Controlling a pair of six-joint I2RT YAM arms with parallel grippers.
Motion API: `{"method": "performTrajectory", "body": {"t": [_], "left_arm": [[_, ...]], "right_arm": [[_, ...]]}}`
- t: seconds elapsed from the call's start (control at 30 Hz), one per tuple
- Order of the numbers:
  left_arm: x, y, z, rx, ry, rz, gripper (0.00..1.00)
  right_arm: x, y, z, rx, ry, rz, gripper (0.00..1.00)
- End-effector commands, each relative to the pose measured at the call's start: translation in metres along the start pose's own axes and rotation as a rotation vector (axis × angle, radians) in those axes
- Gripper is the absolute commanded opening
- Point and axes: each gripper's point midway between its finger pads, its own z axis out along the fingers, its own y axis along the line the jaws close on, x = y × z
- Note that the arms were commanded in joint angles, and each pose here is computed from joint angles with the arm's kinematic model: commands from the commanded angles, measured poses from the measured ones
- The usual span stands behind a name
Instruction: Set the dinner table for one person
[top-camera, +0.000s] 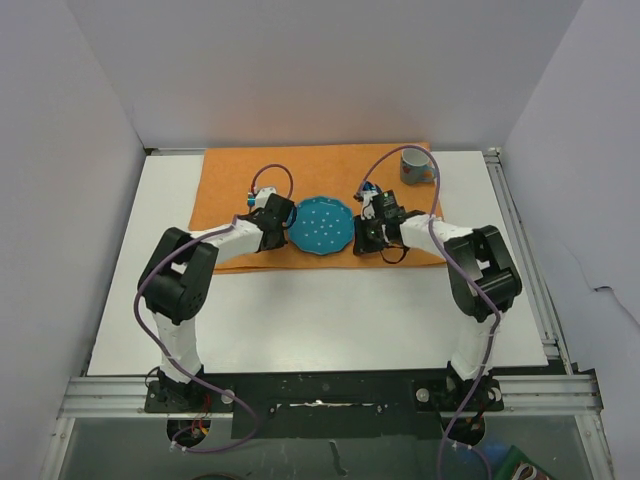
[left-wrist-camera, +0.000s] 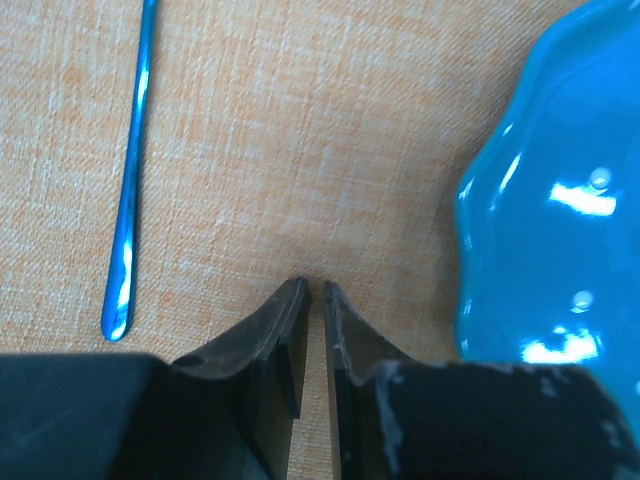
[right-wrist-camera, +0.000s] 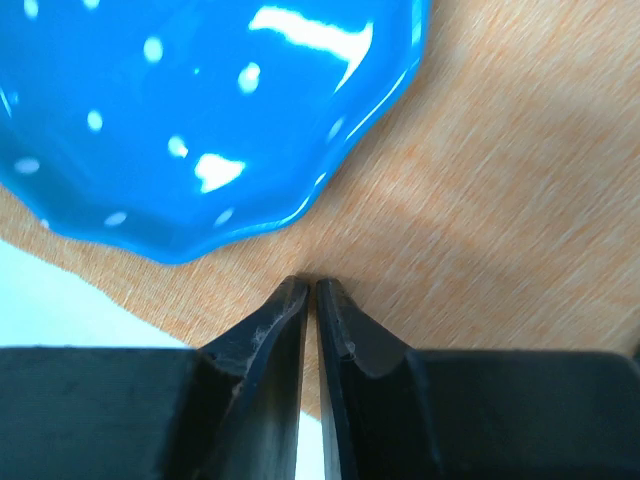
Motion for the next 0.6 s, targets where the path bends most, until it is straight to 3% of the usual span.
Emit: {"method": "performTrajectory", "body": {"t": [0.0, 0.27, 0.57], "left_arm": [[0.029, 0.024, 0.003, -0.066, 0.039, -0.012, 0.13], [0.076, 0.028, 0.024, -0.085, 0.154, 0.015, 0.10], [0.118, 0.025, -0.019, -0.029, 0.212, -0.012, 0.10]], "right_arm": [[0.050, 0.022, -0.010, 0.026, 0.116, 0.033, 0.12], [0.082, 0.025, -0.028, 0.076, 0.161, 0.042, 0.12], [0.095, 0.010, -0.043, 0.178, 0.175, 0.042, 0.12]]}}
